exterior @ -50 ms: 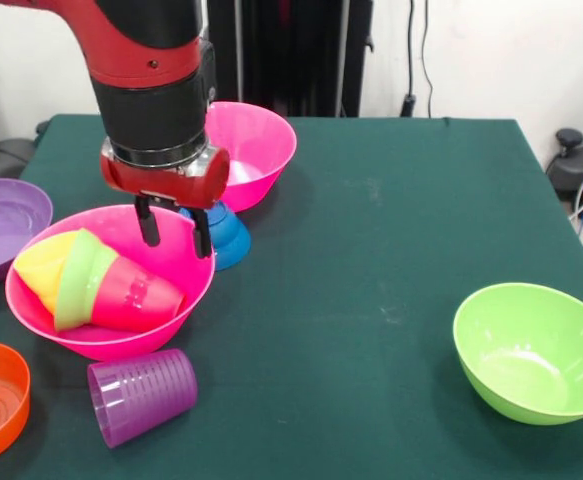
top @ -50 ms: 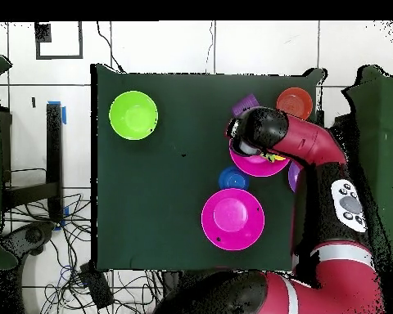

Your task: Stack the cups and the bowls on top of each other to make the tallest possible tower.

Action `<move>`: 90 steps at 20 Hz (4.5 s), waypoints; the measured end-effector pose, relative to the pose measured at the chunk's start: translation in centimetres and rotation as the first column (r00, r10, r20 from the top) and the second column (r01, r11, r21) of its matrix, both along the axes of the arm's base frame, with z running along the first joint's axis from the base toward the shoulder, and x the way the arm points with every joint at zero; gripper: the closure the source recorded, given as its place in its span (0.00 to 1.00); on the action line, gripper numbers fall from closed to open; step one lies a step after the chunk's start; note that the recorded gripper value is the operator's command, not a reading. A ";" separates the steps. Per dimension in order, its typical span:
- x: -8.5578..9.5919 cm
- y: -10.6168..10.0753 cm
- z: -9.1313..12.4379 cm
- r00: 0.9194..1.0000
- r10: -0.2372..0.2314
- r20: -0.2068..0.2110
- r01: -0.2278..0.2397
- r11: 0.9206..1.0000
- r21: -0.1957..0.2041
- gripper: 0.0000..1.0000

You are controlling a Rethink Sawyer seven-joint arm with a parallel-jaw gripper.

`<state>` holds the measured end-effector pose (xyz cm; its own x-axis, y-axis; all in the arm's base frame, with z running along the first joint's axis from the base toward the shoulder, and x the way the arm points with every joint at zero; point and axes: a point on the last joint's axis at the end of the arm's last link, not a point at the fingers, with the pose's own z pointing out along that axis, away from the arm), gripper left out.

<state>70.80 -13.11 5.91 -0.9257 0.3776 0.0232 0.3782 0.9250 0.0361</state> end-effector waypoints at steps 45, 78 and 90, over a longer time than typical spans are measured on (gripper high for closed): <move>0.6 1.8 -5.1 0.993 0.078 -0.094 -0.093 0.981 -0.170 1.00; 4.6 11.5 4.4 0.980 0.064 -0.190 -0.109 0.966 -0.234 1.00; 5.9 14.3 4.5 0.974 0.127 -0.188 -0.184 0.929 -0.322 1.00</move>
<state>76.68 1.16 10.42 -0.9677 0.2409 0.0740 0.2034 0.9200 -0.3349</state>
